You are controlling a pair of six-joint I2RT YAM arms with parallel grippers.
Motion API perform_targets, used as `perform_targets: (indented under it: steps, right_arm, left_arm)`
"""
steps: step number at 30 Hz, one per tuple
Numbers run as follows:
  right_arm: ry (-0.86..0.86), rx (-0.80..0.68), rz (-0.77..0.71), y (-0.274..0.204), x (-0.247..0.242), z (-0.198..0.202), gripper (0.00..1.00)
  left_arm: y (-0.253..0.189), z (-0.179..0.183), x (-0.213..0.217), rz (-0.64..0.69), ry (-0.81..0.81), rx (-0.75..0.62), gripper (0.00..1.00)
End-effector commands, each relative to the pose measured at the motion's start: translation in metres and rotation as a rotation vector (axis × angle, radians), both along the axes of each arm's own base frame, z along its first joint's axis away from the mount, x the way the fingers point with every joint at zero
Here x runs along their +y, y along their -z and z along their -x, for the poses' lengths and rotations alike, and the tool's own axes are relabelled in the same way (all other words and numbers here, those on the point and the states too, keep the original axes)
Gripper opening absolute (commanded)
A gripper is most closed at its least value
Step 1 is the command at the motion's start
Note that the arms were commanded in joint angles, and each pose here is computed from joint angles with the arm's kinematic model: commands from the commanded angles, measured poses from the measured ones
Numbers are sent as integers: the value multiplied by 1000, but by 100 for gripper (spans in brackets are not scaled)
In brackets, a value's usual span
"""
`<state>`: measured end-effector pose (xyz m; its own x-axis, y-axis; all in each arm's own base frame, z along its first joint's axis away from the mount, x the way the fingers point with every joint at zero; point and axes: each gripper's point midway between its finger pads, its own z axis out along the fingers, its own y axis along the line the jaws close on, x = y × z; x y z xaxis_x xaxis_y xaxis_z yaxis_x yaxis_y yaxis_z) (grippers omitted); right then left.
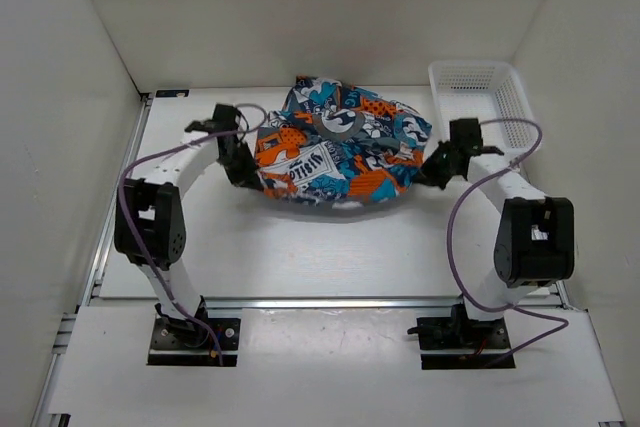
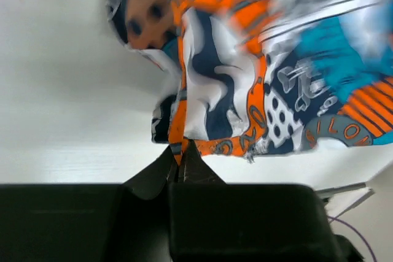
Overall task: Fold and stack the shorts
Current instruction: Fold the shorts
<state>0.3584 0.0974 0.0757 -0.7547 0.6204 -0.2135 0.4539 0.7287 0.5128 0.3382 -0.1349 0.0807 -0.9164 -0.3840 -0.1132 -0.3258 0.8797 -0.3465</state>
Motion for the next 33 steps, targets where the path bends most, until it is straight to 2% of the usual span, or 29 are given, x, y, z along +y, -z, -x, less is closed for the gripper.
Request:
perform_targets:
  steps: [1, 3, 4, 6, 7, 9, 10, 13, 17, 19, 22, 25, 29, 33]
  right_arm:
    - [-13, -256, 110, -111, -17, -25, 0]
    - [-18, -350, 153, -167, -24, -26, 0]
    - [-13, -412, 150, -196, -24, -20, 0]
    - [-36, -521, 116, -250, -23, -7, 0]
    - [-56, -598, 107, -280, -20, 7, 0]
    - [-90, -720, 69, -328, -12, 29, 0]
    - [-96, -762, 79, -345, -14, 48, 0]
    - [-130, -878, 112, -390, -15, 93, 0]
    - [-141, -1036, 149, -438, -19, 149, 0]
    - [-145, -1084, 146, -454, -19, 173, 0]
    - [-144, -1098, 147, -461, -19, 184, 0]
    - [-145, -1088, 146, -459, -19, 185, 0]
    - [-125, -969, 150, -423, -22, 162, 0]
    - [-117, -830, 161, -370, -25, 122, 0]
  left_arm:
    - [-141, -32, 2, 30, 46, -323, 10]
    - [-193, -36, 6, 40, 42, -422, 10]
    - [-245, -40, 7, 71, 39, -544, 10]
    - [-291, -30, 7, 127, 51, -636, 10]
    - [-334, -19, 12, 157, 40, -746, 10]
    - [-378, -1, 9, 209, 43, -875, 10]
    - [-412, 21, 16, 228, 21, -975, 10]
    - [-460, 54, 28, 236, -6, -1148, 10]
    - [-525, 132, 42, 238, -30, -1406, 10]
    - [-540, 147, 50, 216, -55, -1467, 10]
    - [-561, 177, 57, 213, -77, -1544, 10]
    - [-563, 174, 56, 213, -77, -1543, 10]
    - [-528, 128, 52, 192, -80, -1397, 10]
    - [-465, 58, 46, 152, -77, -1179, 10]
